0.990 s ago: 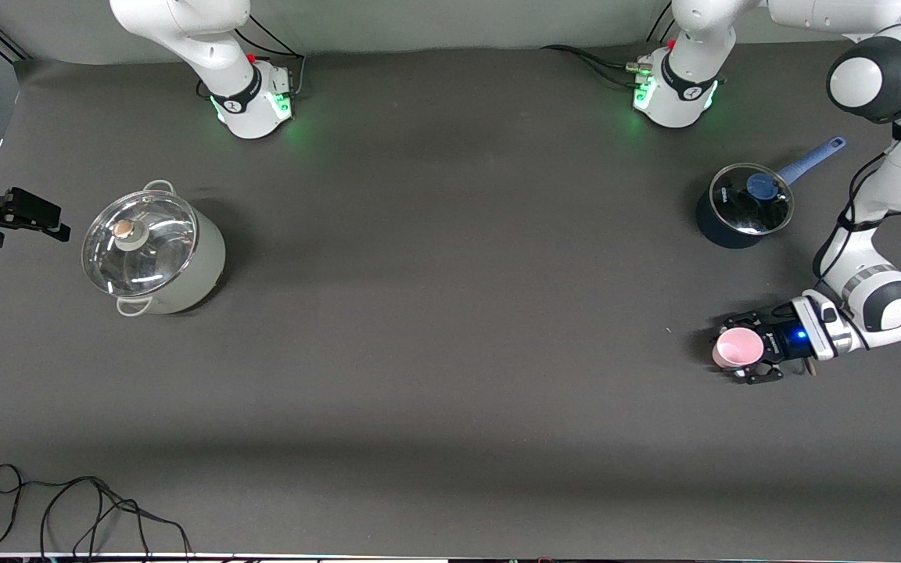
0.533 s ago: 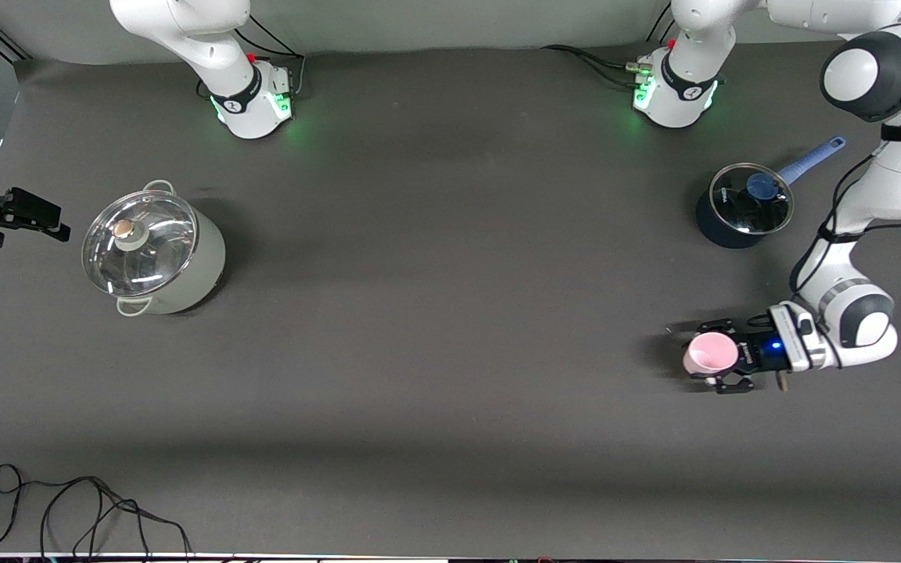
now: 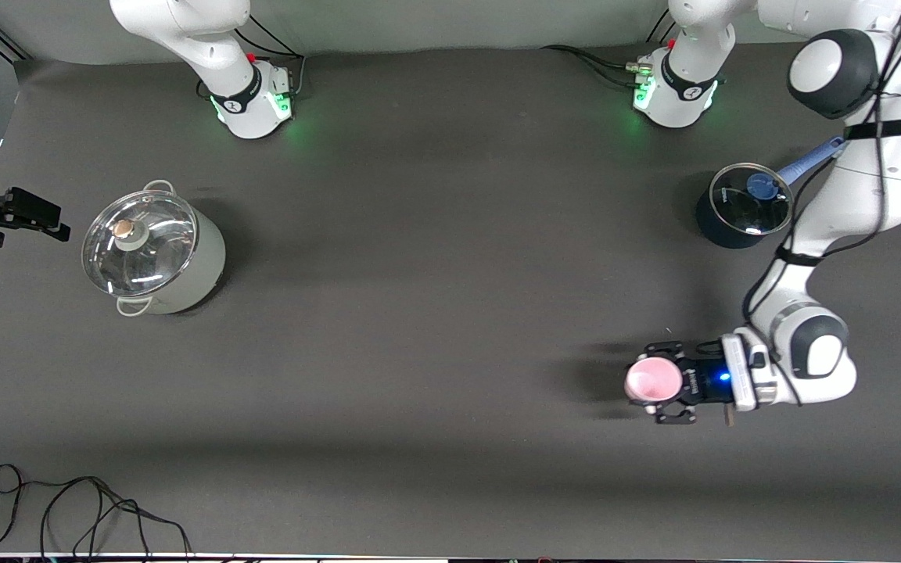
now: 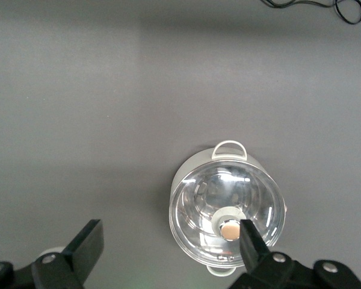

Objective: Transfer pink cup from left to right arm
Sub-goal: 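Lift the pink cup and carry it toward the table's middle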

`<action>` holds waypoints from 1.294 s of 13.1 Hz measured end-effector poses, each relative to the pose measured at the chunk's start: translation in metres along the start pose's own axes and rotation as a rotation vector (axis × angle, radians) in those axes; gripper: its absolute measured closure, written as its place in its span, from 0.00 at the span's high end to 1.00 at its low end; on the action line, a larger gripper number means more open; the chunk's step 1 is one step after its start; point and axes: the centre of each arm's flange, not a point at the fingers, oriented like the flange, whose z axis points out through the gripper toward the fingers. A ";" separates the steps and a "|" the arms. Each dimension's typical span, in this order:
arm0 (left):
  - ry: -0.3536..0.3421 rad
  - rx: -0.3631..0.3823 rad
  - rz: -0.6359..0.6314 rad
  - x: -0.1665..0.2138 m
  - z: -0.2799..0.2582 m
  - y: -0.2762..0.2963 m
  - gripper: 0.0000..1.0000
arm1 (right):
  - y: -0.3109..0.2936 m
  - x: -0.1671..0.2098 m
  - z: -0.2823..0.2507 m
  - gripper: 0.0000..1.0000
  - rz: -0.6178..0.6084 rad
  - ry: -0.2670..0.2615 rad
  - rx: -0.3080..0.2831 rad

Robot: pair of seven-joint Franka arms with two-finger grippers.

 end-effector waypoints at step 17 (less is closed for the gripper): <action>-0.198 0.416 -0.153 0.172 0.308 0.088 0.63 | -0.007 -0.010 -0.014 1.00 0.666 0.006 0.044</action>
